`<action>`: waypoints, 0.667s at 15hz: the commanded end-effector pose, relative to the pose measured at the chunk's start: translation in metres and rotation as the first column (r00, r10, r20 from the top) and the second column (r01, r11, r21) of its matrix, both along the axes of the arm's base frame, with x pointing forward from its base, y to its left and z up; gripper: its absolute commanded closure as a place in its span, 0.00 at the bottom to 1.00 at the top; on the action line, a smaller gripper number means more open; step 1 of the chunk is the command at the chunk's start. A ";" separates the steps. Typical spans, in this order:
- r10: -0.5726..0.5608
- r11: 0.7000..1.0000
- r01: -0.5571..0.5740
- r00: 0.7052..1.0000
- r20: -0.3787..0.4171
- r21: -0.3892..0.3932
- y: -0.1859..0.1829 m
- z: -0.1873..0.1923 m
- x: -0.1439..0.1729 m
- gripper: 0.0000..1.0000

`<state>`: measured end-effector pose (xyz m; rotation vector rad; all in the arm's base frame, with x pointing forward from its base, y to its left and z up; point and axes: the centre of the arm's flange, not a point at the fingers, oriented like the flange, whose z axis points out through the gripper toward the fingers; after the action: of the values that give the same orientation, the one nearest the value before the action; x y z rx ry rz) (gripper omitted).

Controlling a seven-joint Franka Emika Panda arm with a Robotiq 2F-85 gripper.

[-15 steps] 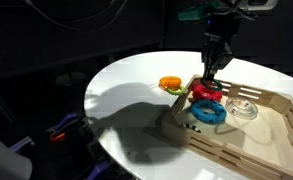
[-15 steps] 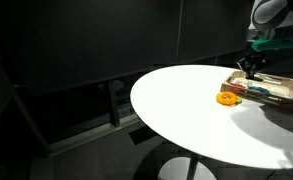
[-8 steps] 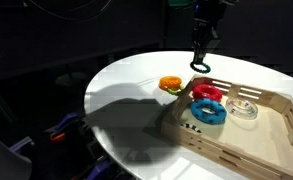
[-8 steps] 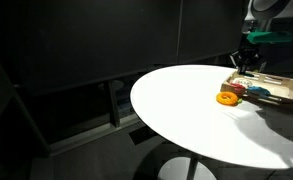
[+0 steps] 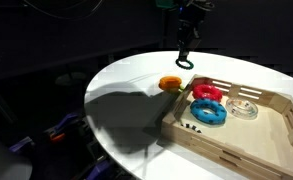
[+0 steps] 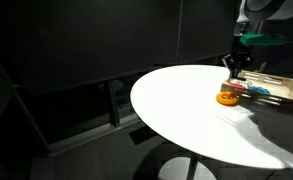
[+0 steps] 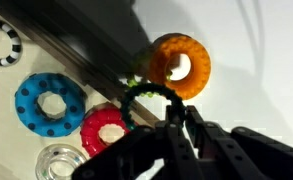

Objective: Remove the dark green ring from the box

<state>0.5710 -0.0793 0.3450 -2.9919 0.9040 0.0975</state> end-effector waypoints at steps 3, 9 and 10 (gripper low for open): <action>0.046 0.999 -0.045 0.999 -0.023 0.015 0.018 -0.020 -0.017 0.93; 0.045 0.999 -0.045 0.997 -0.062 0.008 0.017 -0.040 -0.024 0.46; 0.043 0.999 -0.042 0.997 -0.064 0.007 0.016 -0.040 -0.024 0.38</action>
<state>0.5501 -0.0584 0.3049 -3.0131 0.8534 0.2074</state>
